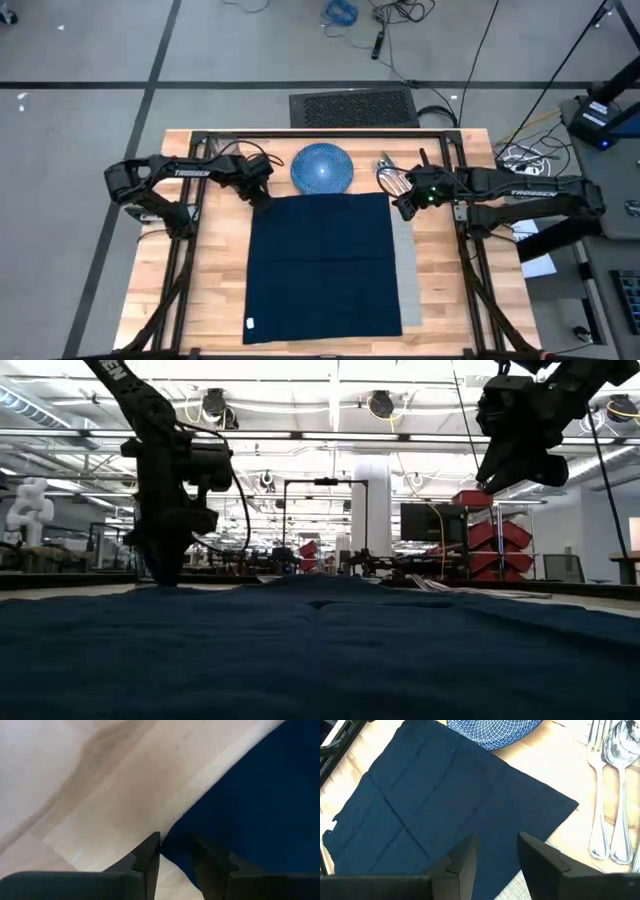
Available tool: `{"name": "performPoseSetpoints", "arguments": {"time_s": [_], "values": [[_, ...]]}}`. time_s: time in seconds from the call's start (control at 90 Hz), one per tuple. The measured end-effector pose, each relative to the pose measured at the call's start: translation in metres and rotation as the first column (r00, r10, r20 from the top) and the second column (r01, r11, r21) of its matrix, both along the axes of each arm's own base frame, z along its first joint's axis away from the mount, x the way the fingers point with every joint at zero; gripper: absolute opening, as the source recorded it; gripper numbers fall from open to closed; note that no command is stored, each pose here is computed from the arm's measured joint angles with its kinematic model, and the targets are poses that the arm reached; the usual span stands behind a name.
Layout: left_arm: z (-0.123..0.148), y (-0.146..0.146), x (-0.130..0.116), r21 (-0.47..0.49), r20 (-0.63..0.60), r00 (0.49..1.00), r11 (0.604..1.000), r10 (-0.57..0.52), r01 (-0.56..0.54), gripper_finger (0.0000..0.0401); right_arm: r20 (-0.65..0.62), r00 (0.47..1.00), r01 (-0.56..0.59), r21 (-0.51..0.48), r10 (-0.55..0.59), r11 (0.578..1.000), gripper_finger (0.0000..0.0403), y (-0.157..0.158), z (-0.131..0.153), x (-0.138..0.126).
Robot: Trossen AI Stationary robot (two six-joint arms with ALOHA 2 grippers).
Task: Set table place
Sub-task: Fold the blue table napkin
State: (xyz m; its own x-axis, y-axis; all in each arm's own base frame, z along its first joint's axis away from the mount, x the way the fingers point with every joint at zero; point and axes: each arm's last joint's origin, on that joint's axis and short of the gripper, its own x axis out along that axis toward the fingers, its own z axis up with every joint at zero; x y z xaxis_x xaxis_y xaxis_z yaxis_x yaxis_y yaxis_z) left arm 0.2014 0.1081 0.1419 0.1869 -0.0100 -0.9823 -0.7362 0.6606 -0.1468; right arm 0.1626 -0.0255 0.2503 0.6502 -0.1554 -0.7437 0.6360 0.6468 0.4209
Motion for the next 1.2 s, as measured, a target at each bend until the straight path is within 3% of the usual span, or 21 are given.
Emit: {"name": "performPoseSetpoints", "arguments": {"time_s": [0.267, 0.567, 0.867, 1.2], "values": [[-0.008, 0.0, 0.002, -0.029, -0.028, 1.0, 1.0, -0.014, 0.013, 0.0111, -0.015, 1.0, -0.003, -0.001, 0.003, 1.0, 0.0128, 0.0, -0.001, -0.001], [-0.009, -0.001, 0.002, -0.061, -0.016, 1.0, 0.998, 0.001, -0.002, 0.0008, -0.019, 1.0, 0.009, -0.021, -0.01, 1.0, 0.0128, -0.001, -0.001, -0.001], [0.006, -0.007, 0.001, -0.146, 0.066, 0.998, 0.989, -0.015, 0.024, 0.0001, -0.023, 1.0, 0.013, -0.016, -0.013, 1.0, 0.0128, -0.001, -0.001, -0.001], [0.038, -0.021, 0.007, -0.107, 0.19, 0.982, 0.993, -0.02, 0.041, 0.0, -0.173, 0.985, 0.025, -0.001, -0.025, 1.0, 0.0128, -0.025, -0.025, 0.015]]}}
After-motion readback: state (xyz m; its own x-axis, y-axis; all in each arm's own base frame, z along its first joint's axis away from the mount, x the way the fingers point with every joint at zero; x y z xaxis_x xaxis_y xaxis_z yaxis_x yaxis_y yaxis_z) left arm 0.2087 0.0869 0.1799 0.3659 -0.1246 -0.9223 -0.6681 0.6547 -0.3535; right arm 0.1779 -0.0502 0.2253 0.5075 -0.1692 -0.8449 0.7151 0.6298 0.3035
